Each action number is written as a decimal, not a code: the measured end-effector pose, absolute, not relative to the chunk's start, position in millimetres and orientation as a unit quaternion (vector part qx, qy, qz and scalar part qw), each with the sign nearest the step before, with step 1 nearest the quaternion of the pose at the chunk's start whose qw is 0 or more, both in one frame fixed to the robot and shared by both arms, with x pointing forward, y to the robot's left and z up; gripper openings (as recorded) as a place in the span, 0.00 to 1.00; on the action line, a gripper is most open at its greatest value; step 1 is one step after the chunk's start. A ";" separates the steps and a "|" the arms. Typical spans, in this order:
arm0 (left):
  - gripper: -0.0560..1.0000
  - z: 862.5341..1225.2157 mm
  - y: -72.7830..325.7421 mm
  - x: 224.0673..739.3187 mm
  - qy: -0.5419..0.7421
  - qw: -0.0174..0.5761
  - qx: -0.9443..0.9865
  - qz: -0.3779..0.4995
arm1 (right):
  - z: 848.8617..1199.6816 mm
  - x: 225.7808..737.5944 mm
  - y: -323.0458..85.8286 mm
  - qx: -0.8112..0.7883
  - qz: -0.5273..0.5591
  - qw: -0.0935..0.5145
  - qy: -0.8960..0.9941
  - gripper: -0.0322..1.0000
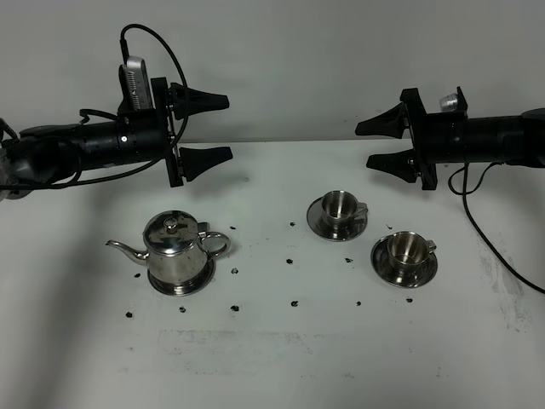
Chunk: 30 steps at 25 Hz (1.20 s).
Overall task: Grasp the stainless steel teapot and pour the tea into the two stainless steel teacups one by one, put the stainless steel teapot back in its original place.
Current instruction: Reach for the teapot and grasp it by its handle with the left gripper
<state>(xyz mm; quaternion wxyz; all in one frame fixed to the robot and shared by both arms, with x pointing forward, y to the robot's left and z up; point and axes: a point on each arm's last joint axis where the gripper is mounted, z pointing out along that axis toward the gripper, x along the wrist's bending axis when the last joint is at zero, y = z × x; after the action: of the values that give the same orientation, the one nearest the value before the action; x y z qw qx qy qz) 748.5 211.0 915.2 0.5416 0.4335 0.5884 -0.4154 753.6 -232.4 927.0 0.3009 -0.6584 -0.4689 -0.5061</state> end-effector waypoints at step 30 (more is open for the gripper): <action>0.71 1009.9 221.0 732.0 0.500 0.436 0.743 -0.091 | 1023.3 761.3 -263.1 -0.572 -0.421 -0.078 -0.700 0.54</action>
<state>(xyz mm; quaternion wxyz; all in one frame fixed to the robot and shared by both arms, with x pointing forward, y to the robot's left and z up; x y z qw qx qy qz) 732.0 221.0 1009.9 0.4362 0.7429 0.4995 -0.0910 761.3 -263.1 1023.3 -0.0777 -0.5725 -0.6995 -0.4206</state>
